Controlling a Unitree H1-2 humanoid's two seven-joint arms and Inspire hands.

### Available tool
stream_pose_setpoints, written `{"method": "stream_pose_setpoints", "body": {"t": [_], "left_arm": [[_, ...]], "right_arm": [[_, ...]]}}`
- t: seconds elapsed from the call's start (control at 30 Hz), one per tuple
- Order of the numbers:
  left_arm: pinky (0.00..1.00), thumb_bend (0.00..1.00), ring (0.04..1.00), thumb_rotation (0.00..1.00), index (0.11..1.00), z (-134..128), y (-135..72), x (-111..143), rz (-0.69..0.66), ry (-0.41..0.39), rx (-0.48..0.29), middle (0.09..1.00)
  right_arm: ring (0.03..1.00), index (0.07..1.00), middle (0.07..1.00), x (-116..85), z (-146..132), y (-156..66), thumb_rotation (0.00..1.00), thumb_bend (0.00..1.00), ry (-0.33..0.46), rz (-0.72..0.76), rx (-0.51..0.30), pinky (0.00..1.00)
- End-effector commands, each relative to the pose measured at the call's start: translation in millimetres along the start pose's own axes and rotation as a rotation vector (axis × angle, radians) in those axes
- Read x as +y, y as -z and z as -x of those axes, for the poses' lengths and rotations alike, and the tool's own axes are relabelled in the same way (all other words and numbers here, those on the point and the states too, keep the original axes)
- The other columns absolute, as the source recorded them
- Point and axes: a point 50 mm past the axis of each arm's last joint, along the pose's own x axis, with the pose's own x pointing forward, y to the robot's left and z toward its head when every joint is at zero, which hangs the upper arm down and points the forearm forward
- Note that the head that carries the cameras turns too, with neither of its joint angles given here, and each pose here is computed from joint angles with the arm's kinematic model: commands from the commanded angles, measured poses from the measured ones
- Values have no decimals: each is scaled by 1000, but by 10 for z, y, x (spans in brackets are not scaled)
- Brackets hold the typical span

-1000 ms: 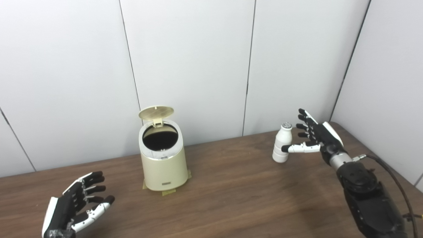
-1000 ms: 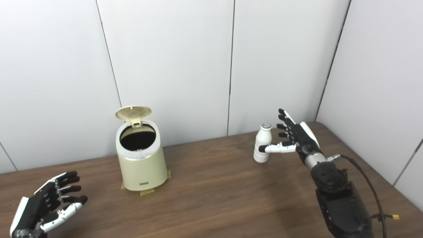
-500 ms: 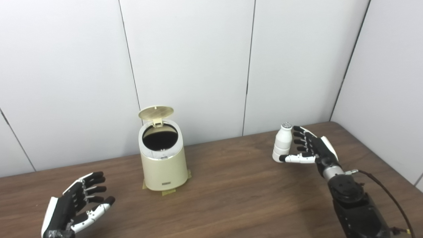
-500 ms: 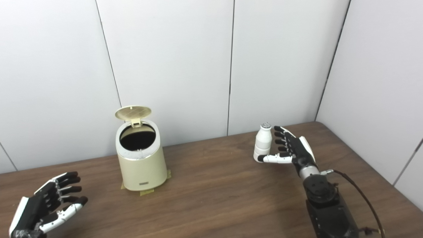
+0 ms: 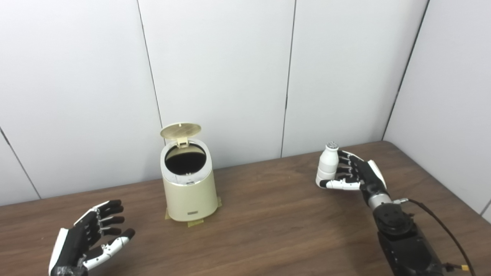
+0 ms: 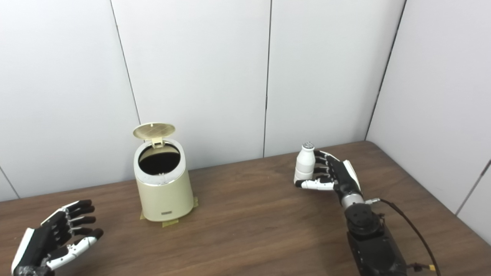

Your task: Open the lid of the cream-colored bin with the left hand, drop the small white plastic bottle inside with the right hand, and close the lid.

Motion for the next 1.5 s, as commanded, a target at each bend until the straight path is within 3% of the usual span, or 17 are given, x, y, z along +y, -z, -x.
{"method": "stream_pose_setpoints", "body": {"t": [0.0, 0.33, 0.4, 0.47, 0.53, 1.0, 1.17, 1.47], "left_arm": [[610, 613, 691, 0, 760, -110, -221, 51, -21, -3, -92, 749], [614, 604, 695, 0, 763, -107, -226, 40, -18, 4, -89, 754], [594, 610, 687, 0, 760, -105, -233, 35, -20, 2, -86, 750], [587, 611, 684, 0, 758, -103, -233, 35, -21, 1, -85, 750], [581, 614, 684, 3, 762, -102, -232, 39, -27, 1, -83, 753], [559, 607, 672, 3, 767, -106, -235, 2, -17, 4, -69, 751], [573, 597, 677, 0, 769, -102, -222, -19, -19, 6, -65, 750], [590, 620, 666, 2, 753, -127, -137, -77, -29, 17, -82, 741]], "right_arm": [[719, 808, 806, -56, -145, -329, 7, 812, 29, -6, -123, 623], [731, 804, 820, 23, -189, -398, 0, 811, 15, -28, -145, 627], [648, 744, 734, 25, -194, -401, 0, 781, 52, -8, -163, 538], [451, 601, 552, 9, -217, -366, 0, 591, 85, 14, -186, 400], [396, 546, 501, -1, -235, -333, 0, 533, 101, 27, -199, 346], [385, 529, 499, 30, -175, -473, 0, 513, 138, 82, -301, 335], [377, 544, 492, 134, -74, -793, 0, 510, 122, 87, -441, 324], [389, 530, 481, 546, 133, -1683, 0, 515, -34, 152, -671, 318]]}}
